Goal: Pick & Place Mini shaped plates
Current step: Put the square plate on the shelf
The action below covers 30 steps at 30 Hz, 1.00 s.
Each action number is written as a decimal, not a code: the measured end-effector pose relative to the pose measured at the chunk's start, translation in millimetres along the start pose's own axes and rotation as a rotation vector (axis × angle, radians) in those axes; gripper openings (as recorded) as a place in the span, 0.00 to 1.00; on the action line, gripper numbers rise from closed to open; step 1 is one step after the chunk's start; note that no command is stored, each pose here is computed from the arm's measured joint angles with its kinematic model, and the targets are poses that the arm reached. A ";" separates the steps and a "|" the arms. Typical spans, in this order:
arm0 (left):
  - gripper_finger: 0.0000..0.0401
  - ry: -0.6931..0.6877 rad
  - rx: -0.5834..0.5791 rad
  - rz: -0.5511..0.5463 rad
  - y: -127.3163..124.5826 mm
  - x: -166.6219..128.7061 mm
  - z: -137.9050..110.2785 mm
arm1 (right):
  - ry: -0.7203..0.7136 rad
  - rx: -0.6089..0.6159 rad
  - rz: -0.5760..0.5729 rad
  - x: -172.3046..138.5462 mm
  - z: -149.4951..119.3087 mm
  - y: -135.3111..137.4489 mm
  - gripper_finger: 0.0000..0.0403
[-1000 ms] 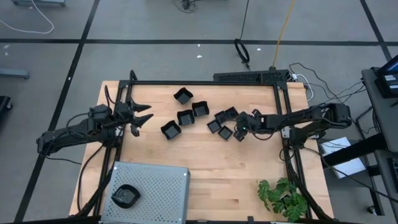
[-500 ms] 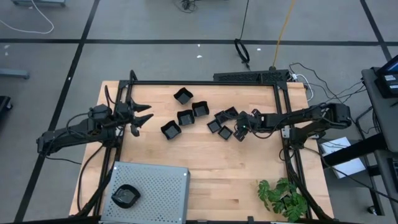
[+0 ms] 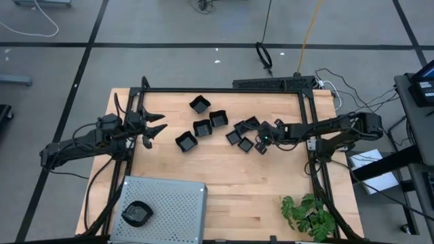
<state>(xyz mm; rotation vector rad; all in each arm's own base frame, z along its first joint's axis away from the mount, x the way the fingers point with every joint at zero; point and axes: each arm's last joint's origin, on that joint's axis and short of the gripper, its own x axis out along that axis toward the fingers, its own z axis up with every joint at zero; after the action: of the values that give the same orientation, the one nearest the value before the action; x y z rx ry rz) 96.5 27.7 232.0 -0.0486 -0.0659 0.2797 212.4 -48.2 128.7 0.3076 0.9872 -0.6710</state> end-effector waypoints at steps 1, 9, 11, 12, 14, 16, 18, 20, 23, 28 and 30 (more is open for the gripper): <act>0.52 0.000 0.000 0.000 0.0 0.0 0.1 | 0.001 -0.004 0.005 0.2 0.1 0.2 0.02; 0.52 0.000 0.000 0.000 0.0 0.0 0.0 | 0.003 -0.004 0.024 0.1 0.4 1.1 0.01; 0.52 0.000 0.000 0.000 0.0 0.0 0.0 | -0.005 0.004 0.032 -1.7 1.3 1.0 0.01; 0.52 -0.001 0.000 0.000 0.0 0.0 0.1 | -0.013 0.010 0.037 -3.0 2.0 0.9 0.01; 0.52 -0.001 0.000 0.000 0.0 0.0 0.1 | -0.047 0.024 0.054 -7.7 5.3 0.9 0.00; 0.52 -0.001 0.000 0.000 0.0 0.0 0.2 | -0.080 0.027 0.073 -14.2 8.4 0.1 0.00; 0.52 0.000 0.000 0.000 0.0 0.0 0.0 | -0.128 0.020 0.100 -22.6 12.2 -0.7 0.00; 0.52 -0.001 0.000 0.000 0.0 0.0 0.1 | -0.198 0.015 0.145 -33.1 17.3 0.6 0.00; 0.52 -0.002 0.000 0.000 0.0 -0.1 0.2 | -0.333 -0.024 0.286 -50.4 27.2 8.3 0.00; 0.52 -0.001 0.000 0.000 0.0 0.0 0.1 | -0.625 -0.156 0.558 -82.1 41.1 33.5 0.00; 0.52 -0.001 0.000 0.000 0.0 -0.1 0.2 | -0.717 -0.207 0.646 -93.2 42.1 44.0 0.00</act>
<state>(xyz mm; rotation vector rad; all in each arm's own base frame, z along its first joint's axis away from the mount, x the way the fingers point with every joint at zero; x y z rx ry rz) 96.4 27.7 232.2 -0.0483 -0.0672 0.2793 234.1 -1.5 227.4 0.1627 0.2274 -0.0554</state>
